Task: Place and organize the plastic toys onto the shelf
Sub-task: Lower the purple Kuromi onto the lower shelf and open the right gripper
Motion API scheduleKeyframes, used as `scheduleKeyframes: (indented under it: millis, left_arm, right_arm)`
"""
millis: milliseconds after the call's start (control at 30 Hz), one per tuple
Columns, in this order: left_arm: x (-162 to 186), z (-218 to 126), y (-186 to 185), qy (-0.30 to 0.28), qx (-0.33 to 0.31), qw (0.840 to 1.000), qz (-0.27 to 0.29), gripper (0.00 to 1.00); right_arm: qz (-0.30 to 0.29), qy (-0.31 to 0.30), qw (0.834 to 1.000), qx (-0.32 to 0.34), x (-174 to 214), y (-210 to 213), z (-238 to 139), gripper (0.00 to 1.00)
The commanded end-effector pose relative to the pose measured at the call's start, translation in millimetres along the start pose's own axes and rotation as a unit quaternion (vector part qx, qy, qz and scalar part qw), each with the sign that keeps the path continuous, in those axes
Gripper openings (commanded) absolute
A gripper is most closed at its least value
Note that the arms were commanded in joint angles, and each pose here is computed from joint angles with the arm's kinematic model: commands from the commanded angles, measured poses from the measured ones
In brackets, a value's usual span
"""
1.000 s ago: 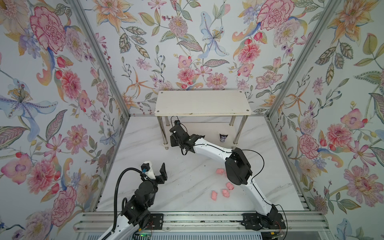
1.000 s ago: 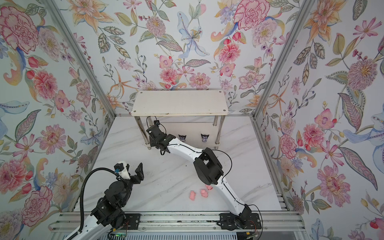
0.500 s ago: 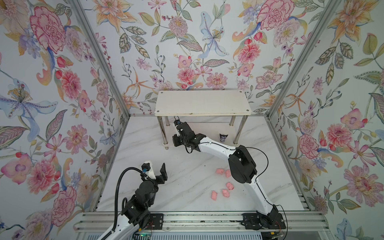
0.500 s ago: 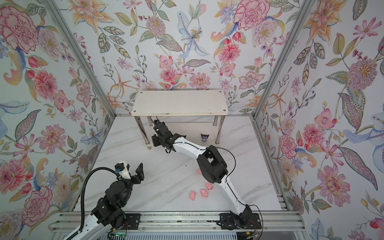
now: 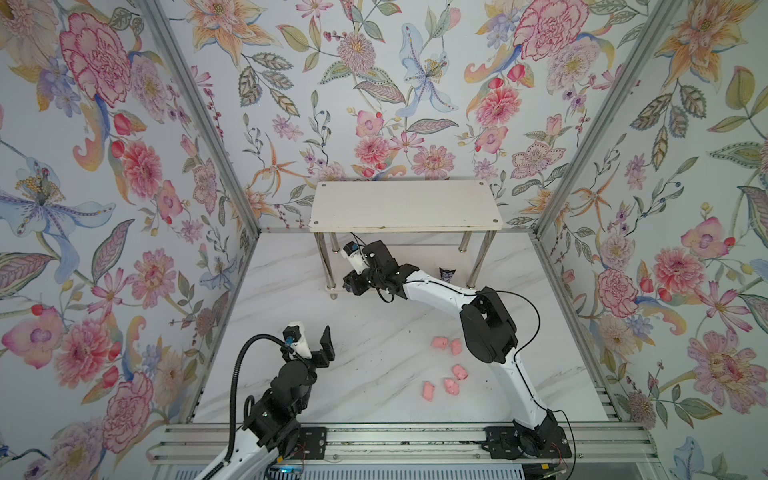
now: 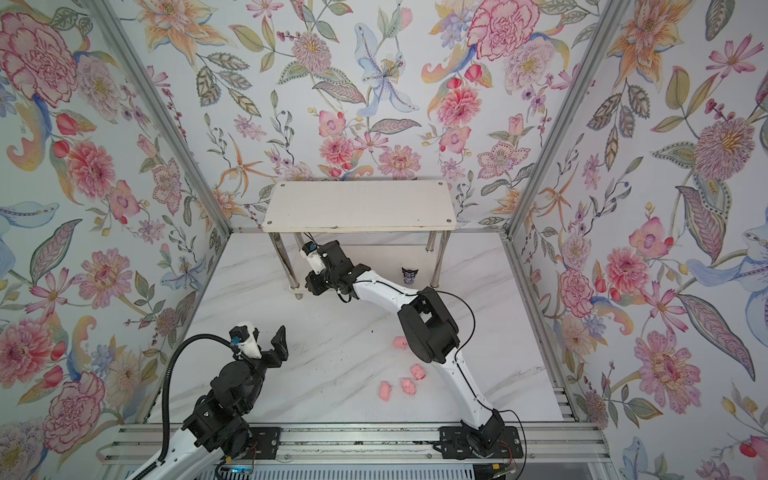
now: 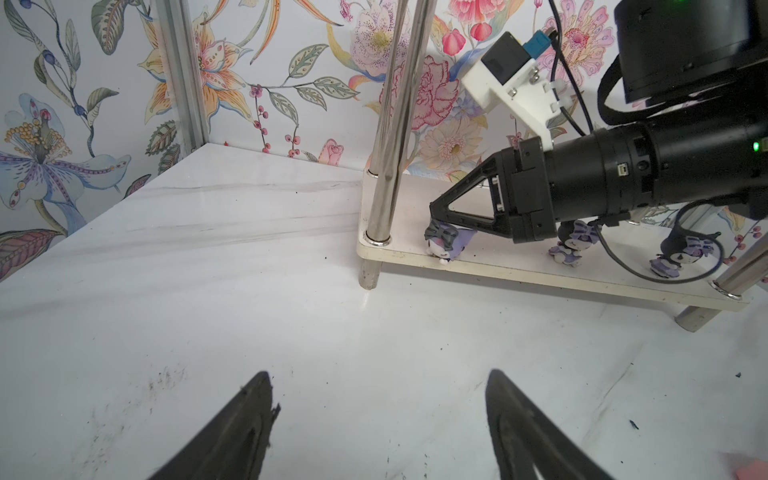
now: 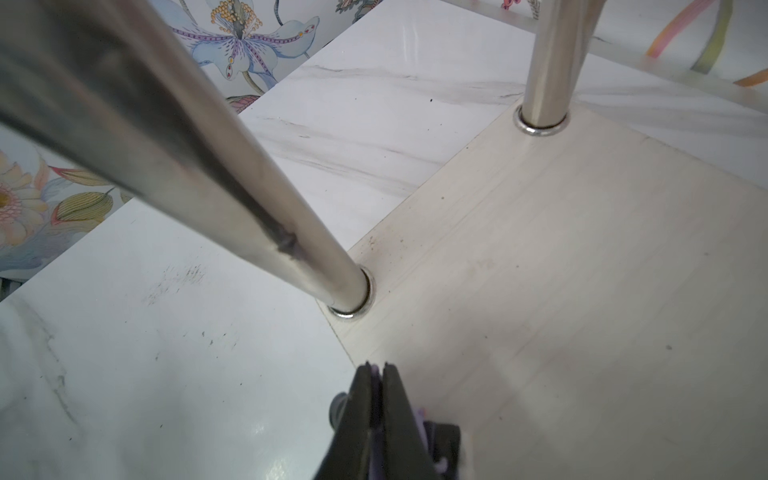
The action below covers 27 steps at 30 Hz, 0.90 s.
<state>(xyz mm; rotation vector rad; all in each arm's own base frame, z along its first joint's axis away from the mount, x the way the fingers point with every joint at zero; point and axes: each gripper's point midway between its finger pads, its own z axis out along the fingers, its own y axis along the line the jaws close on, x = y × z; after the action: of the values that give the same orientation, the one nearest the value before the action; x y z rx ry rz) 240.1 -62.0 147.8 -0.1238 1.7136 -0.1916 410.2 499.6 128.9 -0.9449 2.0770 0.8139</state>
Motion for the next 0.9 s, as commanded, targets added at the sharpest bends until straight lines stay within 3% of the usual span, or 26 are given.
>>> scheduleKeyframes:
  millis: [0,333,633,867]
  left_arm:
    - [-0.4,1.3,2.4,-0.004,-0.005,1.0,0.004,0.81]
    - [0.1,1.5,2.9,-0.003,-0.006,1.0,0.004,0.81]
    - [0.1,1.8,4.0,-0.003,-0.009,1.0,0.004,0.82]
    - [-0.2,1.8,4.5,-0.003,-0.01,1.0,0.003,0.82]
  right_arm:
    - [-0.003,0.031,0.999,-0.043,16.8,0.5,-3.2,0.07]
    - [-0.037,0.032,0.993,-0.106,2.9,0.6,-4.4,0.0]
    - [-0.111,0.054,0.987,-0.104,4.8,-4.7,-4.1,0.0]
    - [-0.194,0.059,0.973,-0.111,13.5,0.3,-1.1,0.0]
